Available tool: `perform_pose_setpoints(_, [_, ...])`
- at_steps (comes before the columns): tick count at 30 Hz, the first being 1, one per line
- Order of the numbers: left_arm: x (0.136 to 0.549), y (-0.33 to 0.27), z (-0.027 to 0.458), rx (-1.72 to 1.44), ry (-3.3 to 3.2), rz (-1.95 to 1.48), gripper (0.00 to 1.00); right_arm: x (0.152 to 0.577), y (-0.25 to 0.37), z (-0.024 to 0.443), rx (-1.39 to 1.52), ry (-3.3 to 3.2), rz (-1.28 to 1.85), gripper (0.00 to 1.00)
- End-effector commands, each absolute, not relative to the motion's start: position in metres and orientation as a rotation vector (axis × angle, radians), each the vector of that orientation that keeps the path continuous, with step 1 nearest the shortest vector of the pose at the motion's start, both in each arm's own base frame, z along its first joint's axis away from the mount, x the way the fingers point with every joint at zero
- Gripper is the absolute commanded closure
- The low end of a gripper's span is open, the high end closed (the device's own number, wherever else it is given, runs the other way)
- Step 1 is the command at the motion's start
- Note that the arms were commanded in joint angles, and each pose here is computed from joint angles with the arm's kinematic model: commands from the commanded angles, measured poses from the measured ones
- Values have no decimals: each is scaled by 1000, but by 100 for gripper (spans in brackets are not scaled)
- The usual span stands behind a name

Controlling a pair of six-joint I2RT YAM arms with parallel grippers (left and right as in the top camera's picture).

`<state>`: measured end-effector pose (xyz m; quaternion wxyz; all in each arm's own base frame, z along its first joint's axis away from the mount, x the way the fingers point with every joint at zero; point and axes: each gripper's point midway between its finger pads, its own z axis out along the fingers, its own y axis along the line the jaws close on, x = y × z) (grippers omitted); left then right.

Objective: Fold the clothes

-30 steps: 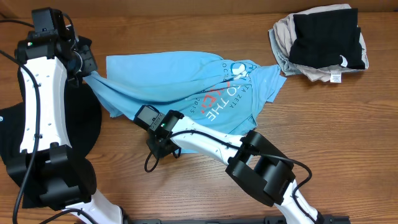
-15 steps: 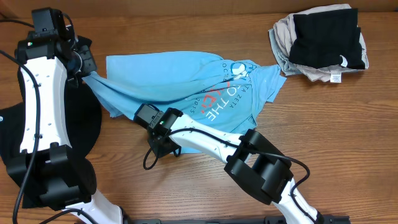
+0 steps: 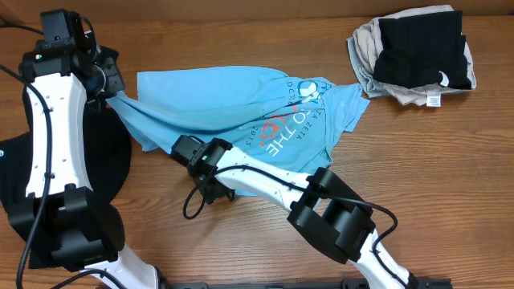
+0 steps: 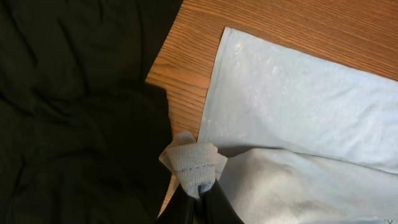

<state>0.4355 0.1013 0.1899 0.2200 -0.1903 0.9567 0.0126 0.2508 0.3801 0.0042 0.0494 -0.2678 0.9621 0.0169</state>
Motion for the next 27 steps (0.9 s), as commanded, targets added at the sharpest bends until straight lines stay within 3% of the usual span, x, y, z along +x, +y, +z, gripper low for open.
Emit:
perform_pose_setpoints(1, [437, 104, 192, -547, 2632, 50, 96, 256, 384, 4, -820, 2878, -13, 43])
perform_pose_setpoints(5, [437, 104, 192, -547, 2632, 50, 96, 253, 378, -8, -823, 2903, -49, 47])
perform_pose_setpoints(8, [437, 104, 192, -547, 2633, 50, 96, 254, 376, -9, -816, 2909, -55, 59])
perform_pose_setpoints(13, [436, 104, 192, -547, 2635, 50, 96, 253, 376, -8, -817, 2911, -56, 95])
perform_pose_setpoints(20, [435, 104, 194, -539, 2638, 51, 96, 263, 373, 22, -770, 2891, 2, 96])
perform_pose_setpoints(27, [429, 101, 259, -505, 2566, 12, 96, 308, 316, 134, -513, 2813, 122, 96])
